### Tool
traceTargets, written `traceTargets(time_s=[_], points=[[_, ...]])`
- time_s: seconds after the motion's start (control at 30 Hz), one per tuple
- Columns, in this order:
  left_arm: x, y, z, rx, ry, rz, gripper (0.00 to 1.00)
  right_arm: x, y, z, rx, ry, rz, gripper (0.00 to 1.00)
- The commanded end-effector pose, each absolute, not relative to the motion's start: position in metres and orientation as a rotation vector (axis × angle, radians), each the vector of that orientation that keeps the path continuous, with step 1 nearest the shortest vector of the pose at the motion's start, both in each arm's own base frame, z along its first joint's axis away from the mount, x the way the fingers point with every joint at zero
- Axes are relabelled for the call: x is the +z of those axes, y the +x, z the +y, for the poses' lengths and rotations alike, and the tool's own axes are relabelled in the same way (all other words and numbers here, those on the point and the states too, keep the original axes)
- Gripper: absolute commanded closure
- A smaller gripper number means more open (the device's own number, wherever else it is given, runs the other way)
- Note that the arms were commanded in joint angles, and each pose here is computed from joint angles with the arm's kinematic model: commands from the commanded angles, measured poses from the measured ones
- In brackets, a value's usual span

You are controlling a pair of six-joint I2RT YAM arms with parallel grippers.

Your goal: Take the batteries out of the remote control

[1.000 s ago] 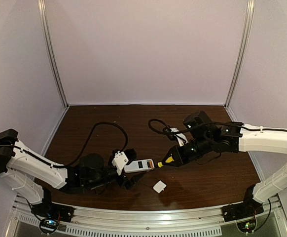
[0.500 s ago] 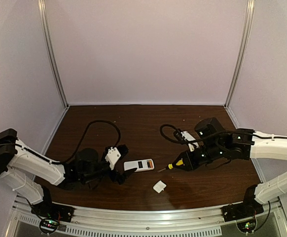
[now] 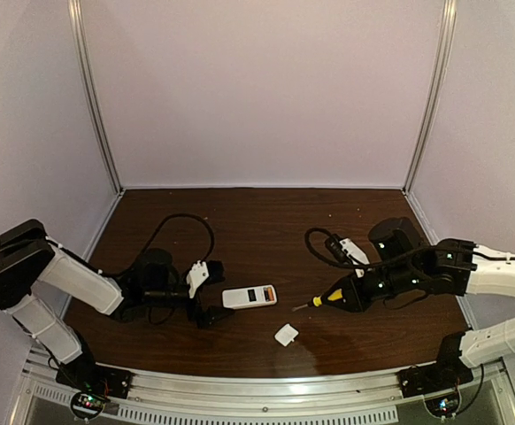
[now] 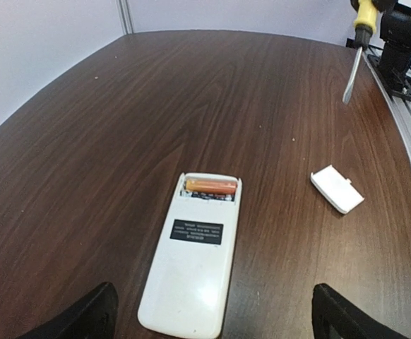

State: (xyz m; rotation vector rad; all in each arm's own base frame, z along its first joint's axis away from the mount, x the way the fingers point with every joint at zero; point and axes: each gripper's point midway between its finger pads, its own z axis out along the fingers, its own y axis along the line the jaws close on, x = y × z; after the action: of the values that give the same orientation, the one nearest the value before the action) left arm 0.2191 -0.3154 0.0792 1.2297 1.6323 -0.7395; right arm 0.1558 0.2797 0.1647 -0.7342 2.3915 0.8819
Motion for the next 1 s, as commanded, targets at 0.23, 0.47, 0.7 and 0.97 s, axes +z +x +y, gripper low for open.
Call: traceTargets(time_s=[0.23, 0.47, 0.7, 0.97], points=[[0.063, 0.236, -0.322, -0.841, 1.274, 1.575, 0.03, 0.179, 0.148, 0.266, 0.908, -0.722, 2.324, 1.00], [0.050, 0.248, -0.329, -0.828, 1.304, 1.598, 0.03, 0.182, 0.147, 0.266, 0.926, -0.714, 2.314, 1.00], [0.043, 0.255, -0.330, -0.839, 1.338, 1.607, 0.03, 0.185, 0.145, 0.265, 0.947, -0.707, 2.310, 1.00], [0.029, 0.255, -0.335, -0.867, 1.389, 1.619, 0.03, 0.190, 0.144, 0.265, 0.965, -0.690, 2.303, 1.00]])
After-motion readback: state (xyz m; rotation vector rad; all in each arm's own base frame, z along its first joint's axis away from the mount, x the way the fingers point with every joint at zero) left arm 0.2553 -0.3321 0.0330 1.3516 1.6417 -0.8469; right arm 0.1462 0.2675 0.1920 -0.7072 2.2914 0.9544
